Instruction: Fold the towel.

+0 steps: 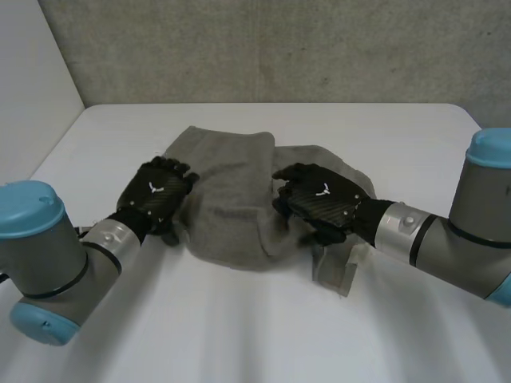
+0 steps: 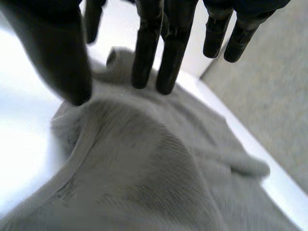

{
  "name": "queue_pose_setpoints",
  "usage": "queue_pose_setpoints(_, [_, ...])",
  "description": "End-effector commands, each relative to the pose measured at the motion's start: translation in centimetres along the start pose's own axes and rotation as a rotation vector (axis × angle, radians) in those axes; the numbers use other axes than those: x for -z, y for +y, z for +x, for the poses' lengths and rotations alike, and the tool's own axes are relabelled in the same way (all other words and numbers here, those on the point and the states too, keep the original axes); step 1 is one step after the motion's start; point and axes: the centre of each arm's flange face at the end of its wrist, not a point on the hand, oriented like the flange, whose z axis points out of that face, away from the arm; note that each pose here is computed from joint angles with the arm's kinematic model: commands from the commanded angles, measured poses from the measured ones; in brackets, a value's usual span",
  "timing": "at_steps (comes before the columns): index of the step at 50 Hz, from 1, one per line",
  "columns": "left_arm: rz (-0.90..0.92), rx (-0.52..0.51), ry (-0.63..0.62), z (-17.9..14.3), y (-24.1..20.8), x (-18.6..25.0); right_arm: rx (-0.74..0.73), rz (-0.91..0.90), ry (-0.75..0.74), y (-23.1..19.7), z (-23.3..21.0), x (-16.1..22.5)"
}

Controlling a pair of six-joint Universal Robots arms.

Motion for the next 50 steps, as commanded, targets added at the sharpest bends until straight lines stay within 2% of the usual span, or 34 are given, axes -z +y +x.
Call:
queue_pose_setpoints(1, [-0.017, -0.03, 0.004, -0.4, -1.8, 1.0, -0.026, -0.126, 0.133, 0.0, 1.5, 0.6])
queue_pose_setpoints(5, [0.002, -0.033, -0.001, -0.6, -2.9, 1.7, -0.069, -0.137, 0.181, -0.4, 1.8, 1.0])
queue_pose_setpoints(10, [0.012, -0.034, -0.008, -0.7, -3.9, 2.9, -0.223, -0.137, 0.29, -1.2, 2.6, 2.3])
queue_pose_setpoints(13, [0.005, -0.032, -0.004, -0.7, -3.8, 3.1, -0.249, -0.133, 0.306, -1.4, 2.5, 2.7])
queue_pose_setpoints(19, [-0.037, -0.024, -0.025, -0.9, -2.9, 3.3, -0.312, -0.09, 0.339, -1.9, 1.6, 3.9])
queue_pose_setpoints(24, [-0.08, -0.02, -0.102, -2.1, -1.9, 2.9, -0.352, -0.032, 0.395, -2.4, 0.8, 4.8])
queue_pose_setpoints(29, [-0.153, -0.01, -0.146, -1.8, 0.1, 2.2, -0.373, -0.034, 0.518, -2.1, -0.6, 6.1])
queue_pose_setpoints(40, [-0.195, -0.008, -0.129, -0.6, 2.2, 1.1, -0.38, -0.158, 0.666, 0.0, -3.5, 5.6])
queue_pose_setpoints(50, [-0.196, -0.013, -0.218, -1.6, 3.5, -0.6, -0.514, -0.114, 0.646, 1.3, -5.1, 4.0])
